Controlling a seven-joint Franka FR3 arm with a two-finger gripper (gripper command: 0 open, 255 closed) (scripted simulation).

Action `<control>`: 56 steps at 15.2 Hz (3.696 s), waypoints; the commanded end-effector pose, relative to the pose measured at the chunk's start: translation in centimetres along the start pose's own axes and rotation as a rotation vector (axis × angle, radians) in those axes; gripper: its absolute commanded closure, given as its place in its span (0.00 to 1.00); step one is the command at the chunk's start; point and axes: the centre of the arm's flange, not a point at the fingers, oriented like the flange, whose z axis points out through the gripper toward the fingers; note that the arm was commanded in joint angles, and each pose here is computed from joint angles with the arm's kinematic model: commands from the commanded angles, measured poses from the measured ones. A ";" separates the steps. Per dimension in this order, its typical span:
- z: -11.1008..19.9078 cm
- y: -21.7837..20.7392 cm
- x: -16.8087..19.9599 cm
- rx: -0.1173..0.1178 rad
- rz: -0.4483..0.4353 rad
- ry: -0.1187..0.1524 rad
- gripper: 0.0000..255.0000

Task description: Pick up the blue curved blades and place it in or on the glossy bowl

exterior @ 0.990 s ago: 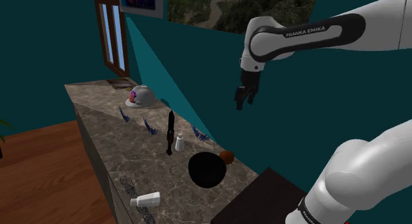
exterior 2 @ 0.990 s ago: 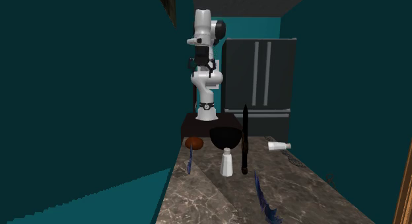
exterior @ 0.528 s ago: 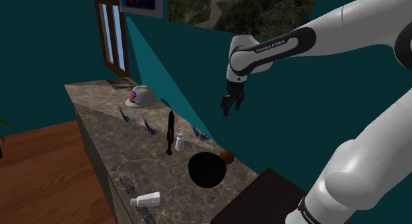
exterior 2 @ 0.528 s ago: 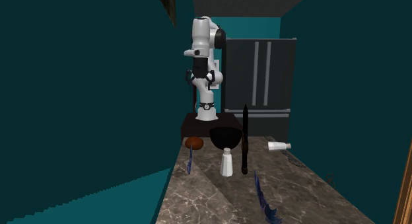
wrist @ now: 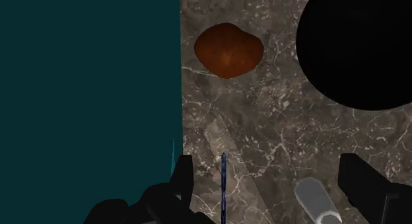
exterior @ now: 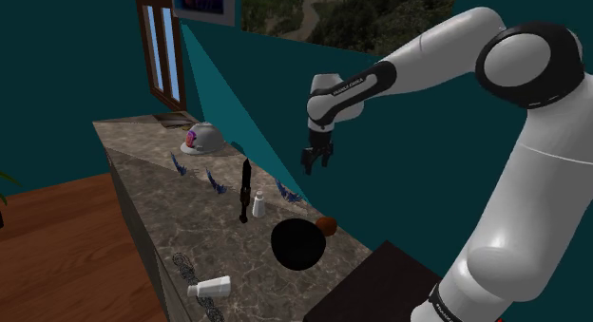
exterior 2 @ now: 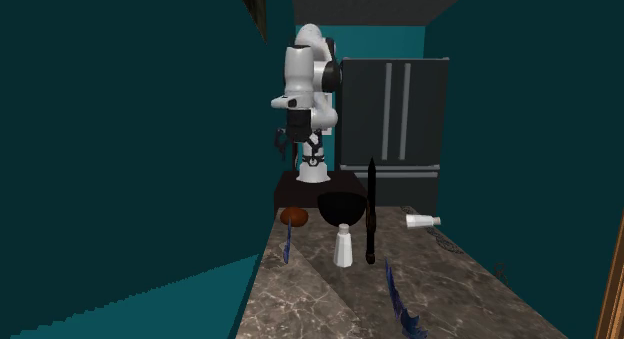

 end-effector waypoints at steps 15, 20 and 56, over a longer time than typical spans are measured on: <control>14.7 2.6 15.6 0.012 0.032 -0.023 0.00; 17.7 3.0 17.6 0.013 0.036 -0.026 0.00; 13.8 3.1 17.0 0.013 0.036 -0.026 1.00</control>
